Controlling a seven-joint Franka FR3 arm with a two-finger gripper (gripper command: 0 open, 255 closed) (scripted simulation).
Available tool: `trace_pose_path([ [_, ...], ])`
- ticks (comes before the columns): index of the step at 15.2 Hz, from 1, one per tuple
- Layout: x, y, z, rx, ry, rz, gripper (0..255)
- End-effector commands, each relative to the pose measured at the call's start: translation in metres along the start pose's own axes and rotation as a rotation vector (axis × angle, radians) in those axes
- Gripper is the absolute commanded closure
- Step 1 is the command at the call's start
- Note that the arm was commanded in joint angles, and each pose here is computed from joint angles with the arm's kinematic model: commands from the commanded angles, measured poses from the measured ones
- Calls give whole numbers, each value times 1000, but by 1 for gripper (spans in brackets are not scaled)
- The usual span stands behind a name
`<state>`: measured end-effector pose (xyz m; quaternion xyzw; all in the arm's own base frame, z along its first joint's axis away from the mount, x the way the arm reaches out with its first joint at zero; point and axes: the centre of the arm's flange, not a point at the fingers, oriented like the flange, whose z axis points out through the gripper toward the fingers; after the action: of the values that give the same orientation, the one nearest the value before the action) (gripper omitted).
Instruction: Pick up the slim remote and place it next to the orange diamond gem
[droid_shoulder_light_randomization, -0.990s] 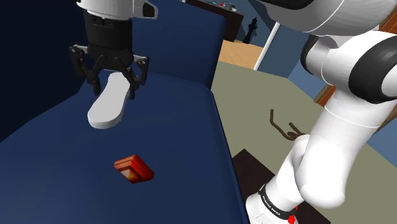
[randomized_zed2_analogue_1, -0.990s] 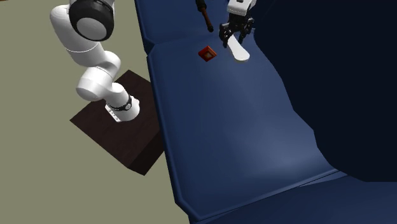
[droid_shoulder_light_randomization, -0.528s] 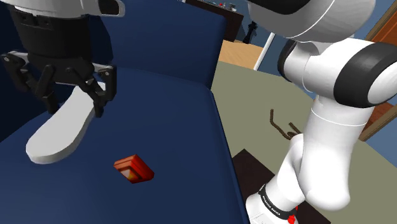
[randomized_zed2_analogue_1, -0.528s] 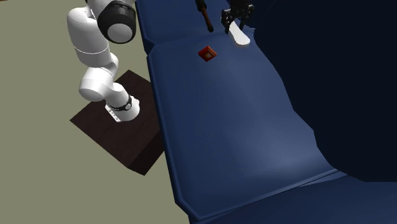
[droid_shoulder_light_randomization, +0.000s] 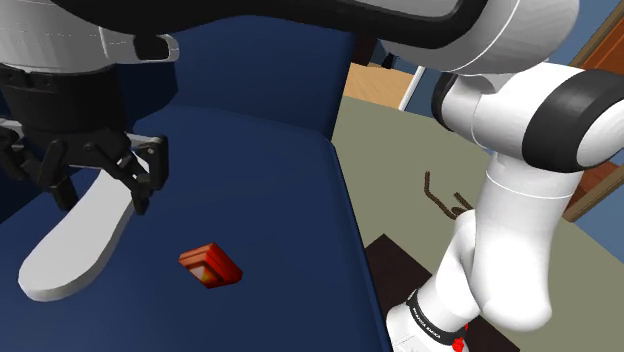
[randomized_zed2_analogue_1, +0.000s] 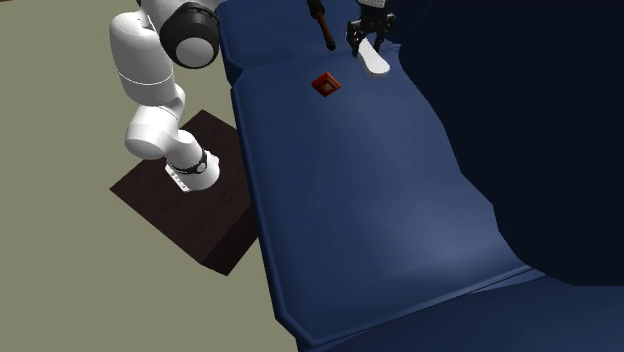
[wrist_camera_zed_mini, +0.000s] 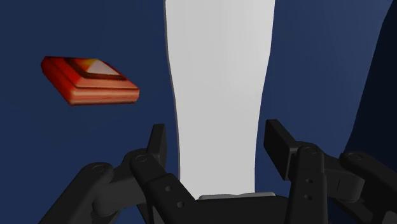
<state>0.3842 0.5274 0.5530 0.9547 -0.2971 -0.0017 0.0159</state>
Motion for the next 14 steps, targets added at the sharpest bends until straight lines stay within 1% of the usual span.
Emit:
trace_pose_path([
  [1, -1, 1, 11, 1, 0, 0, 255],
  [14, -1, -2, 80, 1, 0, 0, 255],
])
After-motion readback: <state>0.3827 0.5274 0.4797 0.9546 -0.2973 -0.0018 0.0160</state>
